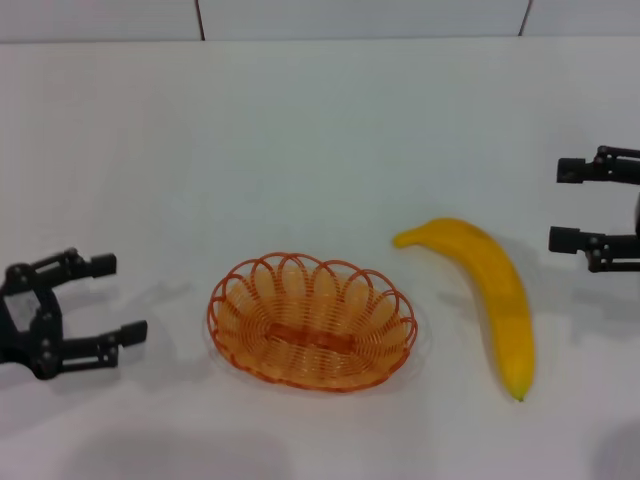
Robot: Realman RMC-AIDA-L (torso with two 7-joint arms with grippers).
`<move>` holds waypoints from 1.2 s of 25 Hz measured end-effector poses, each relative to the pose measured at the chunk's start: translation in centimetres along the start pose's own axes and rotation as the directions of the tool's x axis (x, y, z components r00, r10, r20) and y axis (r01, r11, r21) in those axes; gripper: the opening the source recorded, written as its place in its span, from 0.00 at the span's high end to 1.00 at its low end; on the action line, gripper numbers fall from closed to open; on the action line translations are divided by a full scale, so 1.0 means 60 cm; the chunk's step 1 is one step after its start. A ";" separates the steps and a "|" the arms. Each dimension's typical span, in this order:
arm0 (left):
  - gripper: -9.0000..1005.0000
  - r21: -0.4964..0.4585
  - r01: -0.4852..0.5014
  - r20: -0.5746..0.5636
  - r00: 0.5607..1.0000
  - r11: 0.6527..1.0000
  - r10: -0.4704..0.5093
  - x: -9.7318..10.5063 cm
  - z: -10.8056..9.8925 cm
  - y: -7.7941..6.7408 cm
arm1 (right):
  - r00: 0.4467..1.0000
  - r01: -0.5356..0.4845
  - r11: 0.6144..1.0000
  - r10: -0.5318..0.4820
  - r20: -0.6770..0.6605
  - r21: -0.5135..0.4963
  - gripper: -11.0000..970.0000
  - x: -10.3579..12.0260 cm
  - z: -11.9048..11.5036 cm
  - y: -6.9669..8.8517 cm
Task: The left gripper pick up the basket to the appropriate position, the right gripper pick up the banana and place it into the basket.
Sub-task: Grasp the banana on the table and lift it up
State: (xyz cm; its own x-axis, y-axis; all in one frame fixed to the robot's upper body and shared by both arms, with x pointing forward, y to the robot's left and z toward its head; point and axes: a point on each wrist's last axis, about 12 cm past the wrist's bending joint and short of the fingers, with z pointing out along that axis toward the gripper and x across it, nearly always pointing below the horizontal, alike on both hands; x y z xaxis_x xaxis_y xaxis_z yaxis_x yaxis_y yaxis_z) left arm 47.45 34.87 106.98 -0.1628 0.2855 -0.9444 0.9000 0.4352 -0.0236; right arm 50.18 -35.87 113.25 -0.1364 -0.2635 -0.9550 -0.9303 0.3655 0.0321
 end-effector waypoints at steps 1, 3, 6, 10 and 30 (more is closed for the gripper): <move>0.17 -0.010 0.000 0.007 1.000 1.000 0.000 -0.001 -0.001 0.002 | 1.000 0.004 1.000 -0.004 -0.031 0.008 0.18 -0.008 -0.002 -0.001; 0.15 -0.019 -0.002 0.017 1.000 1.000 0.002 -0.004 -0.001 0.004 | 0.996 -0.002 1.000 0.002 -0.095 0.006 0.18 -0.024 -0.002 -0.004; 0.11 -0.019 -0.006 0.022 1.000 1.000 0.007 -0.007 0.001 0.007 | 0.983 -0.050 0.998 0.043 -0.179 -0.037 0.18 -0.043 0.010 -0.013; 0.10 -0.026 -0.013 0.032 0.999 1.000 0.013 -0.010 0.002 0.009 | 0.947 -0.079 0.993 0.047 -0.318 -0.089 0.19 -0.085 0.049 -0.032; 0.10 -0.006 -0.022 0.049 0.999 1.000 0.022 -0.015 0.015 0.012 | 0.868 -0.103 0.994 0.077 -0.491 -0.025 0.18 -0.056 0.168 -0.071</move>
State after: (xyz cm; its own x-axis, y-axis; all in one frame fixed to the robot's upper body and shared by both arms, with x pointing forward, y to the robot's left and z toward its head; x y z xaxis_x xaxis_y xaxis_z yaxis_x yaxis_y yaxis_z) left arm 48.65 34.14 107.53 -0.1231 0.2528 -0.9596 0.9009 0.4341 -0.0012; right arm 58.03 -27.55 113.34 -0.3575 -0.6383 -0.6817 -0.9195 0.3682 0.1375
